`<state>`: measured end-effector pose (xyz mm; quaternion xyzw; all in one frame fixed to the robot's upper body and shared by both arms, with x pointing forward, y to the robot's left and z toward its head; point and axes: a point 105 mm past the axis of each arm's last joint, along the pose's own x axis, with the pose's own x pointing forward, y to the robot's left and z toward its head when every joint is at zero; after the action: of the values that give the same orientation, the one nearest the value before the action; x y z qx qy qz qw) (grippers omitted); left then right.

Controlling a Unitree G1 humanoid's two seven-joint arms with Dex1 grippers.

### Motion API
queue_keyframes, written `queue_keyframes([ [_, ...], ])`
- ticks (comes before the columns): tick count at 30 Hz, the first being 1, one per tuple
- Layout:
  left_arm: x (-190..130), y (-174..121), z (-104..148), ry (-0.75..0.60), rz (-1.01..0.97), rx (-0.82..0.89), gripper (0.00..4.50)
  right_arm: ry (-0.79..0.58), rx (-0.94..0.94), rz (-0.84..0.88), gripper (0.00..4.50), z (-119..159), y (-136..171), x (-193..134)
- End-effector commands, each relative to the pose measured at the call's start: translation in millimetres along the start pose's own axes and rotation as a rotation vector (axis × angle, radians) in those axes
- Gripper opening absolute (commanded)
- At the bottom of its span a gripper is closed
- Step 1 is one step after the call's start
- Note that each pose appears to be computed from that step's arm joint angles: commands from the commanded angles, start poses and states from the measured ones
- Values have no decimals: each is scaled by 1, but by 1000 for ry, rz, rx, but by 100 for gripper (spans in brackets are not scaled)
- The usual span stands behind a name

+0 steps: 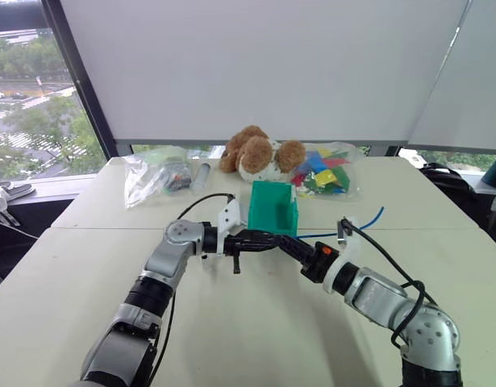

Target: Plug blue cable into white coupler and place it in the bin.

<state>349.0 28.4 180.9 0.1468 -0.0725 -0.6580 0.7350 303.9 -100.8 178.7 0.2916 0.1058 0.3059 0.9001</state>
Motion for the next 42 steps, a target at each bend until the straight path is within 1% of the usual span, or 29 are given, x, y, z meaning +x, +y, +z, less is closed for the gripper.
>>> queue_keyframes([
  [1, 0, -1, 9, -19, -5, 39, 0, -34, -15, 60, 21, 9, 14, -1],
  [2, 0, -1, 9, -19, -6, 40, 0, -33, -15, 62, 10, 8, 14, -1],
  [8, 1, -1, 10, -21, -7, 31, 0, -27, -28, 82, 10, 9, 20, 0],
  [10, -1, -1, 10, -20, -8, 11, 100, -31, -33, 83, 0, 11, 21, 0],
  [11, -4, -1, 11, -19, -10, -3, 126, -34, -37, 84, 0, 13, 21, 0],
  [13, -10, -2, 11, -12, -11, -17, 239, -43, -46, 86, 0, 17, 22, 0],
  [17, -34, 0, 11, 25, 50, -21, 443, -57, -79, 90, 0, 27, 22, 0],
  [18, -42, 1, 11, 36, 72, -22, 448, -58, -96, 92, 0, 29, 22, 0],
  [20, -64, 5, 12, 69, 136, -22, 448, -22, -221, 104, 0, 32, 25, -1],
  [22, -80, 8, 14, 91, 185, -24, 448, 37, -376, 118, 0, 28, 28, -1],
  [23, -93, 11, 16, 108, 221, -24, 448, 90, -501, 138, 0, 23, 30, -2],
  [25, -113, 15, 16, 143, 275, -21, 448, 165, -660, 193, 0, 17, 33, -2],
  [27, -131, 19, 12, 194, 329, -11, 448, 211, -780, 268, 0, 15, 38, -1],
  [30, -153, 22, -6, 283, 378, -9, 448, 243, -870, 351, 0, 14, 42, 4],
  [34, -157, 19, -25, 309, 384, -55, 448, 255, -921, 390, 0, 14, 41, 10],
  [39, -146, 14, -59, 290, 391, -129, 448, 245, -927, 404, 0, 15, 41, 12],
  [42, -140, 14, -73, 290, 383, -152, 448, 245, -925, 396, 0, 14, 40, 12],
])
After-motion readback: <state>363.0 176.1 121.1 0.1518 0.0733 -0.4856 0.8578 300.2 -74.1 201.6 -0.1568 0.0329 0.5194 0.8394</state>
